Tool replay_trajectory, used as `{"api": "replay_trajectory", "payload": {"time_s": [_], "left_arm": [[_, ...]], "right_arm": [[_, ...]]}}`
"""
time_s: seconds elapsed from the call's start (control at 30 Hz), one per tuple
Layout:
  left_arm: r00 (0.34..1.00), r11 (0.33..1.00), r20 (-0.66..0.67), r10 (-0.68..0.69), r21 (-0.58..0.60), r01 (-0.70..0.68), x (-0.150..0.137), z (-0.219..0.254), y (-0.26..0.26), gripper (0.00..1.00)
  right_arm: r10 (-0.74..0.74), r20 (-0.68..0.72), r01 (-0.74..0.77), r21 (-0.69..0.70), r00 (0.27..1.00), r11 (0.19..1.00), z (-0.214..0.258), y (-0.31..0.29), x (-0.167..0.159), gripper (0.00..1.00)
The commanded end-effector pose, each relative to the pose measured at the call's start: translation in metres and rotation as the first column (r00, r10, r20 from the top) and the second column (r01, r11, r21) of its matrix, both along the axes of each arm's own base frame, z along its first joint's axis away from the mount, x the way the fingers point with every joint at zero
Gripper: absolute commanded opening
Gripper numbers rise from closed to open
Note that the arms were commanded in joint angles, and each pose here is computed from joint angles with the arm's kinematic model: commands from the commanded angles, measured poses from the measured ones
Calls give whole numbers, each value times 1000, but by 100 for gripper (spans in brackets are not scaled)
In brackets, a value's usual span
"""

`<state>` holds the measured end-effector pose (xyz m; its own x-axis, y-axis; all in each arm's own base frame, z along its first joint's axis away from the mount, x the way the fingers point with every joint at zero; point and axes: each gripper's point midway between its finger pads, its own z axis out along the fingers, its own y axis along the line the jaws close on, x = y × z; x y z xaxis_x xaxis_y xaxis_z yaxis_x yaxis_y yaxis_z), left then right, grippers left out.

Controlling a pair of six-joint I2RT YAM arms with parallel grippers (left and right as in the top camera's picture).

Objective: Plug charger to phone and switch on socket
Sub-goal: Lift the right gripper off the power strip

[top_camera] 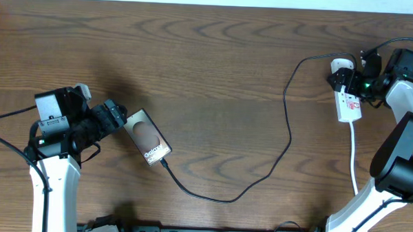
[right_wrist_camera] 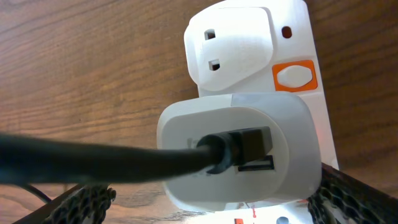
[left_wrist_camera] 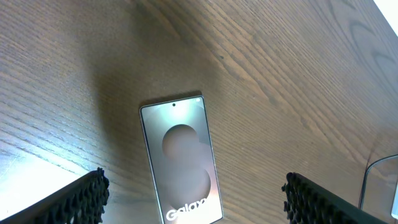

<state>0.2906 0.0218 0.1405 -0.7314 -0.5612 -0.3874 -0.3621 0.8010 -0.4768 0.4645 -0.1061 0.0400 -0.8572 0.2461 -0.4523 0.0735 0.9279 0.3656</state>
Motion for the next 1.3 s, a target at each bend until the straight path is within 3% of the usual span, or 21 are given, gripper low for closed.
{"api": "replay_trajectory", "payload": {"time_s": [0.0, 0.27, 0.5, 0.7, 1.27], "left_arm": [[1000, 1000, -15, 5, 10, -5, -2, -4, 2, 89], [1000, 1000, -15, 5, 10, -5, -2, -4, 2, 89], [1000, 1000, -16, 5, 10, -5, -2, -4, 2, 89], [1000, 1000, -15, 5, 10, -5, -2, -4, 2, 89], [1000, 1000, -16, 5, 10, -5, -2, -4, 2, 89]], "right_arm": [[8, -128, 15, 179, 992, 984, -25, 39, -24, 97], [-238, -79, 235, -55, 968, 971, 45, -17, -33, 98], [-528, -11, 517, -184, 849, 836, 111, -50, -66, 99], [-549, 17, 544, -170, 835, 822, 141, -44, -84, 99], [-549, -13, 539, -176, 836, 824, 138, -42, -90, 99]]}}
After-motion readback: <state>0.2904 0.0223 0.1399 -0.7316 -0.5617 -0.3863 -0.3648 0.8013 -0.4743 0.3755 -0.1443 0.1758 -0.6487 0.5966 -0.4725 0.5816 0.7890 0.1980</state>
